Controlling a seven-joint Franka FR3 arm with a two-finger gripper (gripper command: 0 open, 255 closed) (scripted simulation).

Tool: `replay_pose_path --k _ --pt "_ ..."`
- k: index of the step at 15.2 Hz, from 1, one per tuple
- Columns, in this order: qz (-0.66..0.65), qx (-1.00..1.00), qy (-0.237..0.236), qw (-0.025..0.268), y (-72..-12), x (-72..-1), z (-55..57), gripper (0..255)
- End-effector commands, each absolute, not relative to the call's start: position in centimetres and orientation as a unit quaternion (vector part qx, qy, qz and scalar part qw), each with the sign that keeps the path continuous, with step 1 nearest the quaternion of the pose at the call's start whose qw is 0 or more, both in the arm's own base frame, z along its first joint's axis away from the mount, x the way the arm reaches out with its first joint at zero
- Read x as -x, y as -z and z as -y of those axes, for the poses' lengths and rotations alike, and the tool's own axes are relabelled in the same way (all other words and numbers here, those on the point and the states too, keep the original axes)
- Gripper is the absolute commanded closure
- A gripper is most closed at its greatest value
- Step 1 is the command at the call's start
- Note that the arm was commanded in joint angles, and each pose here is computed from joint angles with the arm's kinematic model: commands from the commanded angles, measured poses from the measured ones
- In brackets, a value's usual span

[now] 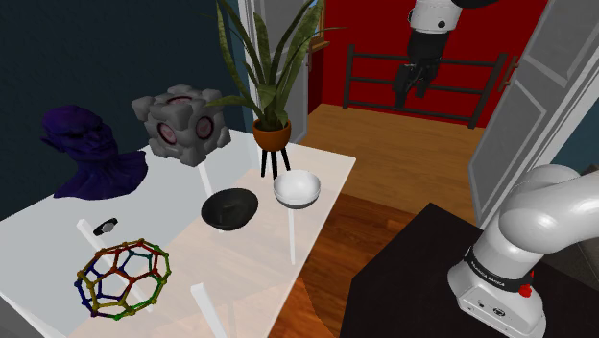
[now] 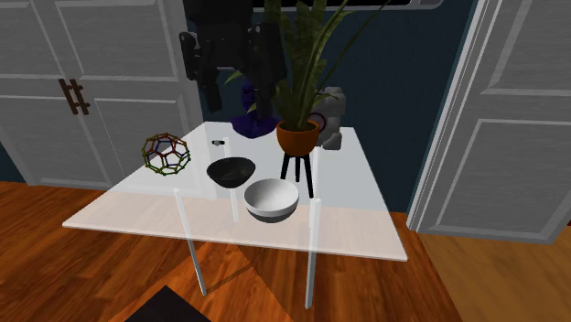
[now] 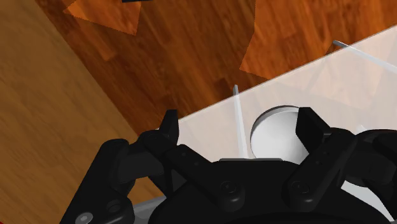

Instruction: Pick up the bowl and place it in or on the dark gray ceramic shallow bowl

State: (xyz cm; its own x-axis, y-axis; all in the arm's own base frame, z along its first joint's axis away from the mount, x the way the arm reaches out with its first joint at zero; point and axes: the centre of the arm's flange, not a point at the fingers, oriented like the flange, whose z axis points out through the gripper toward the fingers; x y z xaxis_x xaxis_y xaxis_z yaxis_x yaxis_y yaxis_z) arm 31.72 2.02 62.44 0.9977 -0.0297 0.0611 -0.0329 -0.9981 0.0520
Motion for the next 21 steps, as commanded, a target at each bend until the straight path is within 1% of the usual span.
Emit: replay_pose_path --k 1,21 --pt "0.016 -0.999 -0.030 0.027 -62.4 -31.7 -2.0 0" --pt "0.058 -0.998 -0.025 -0.021 -41.5 -47.6 -3.9 0"
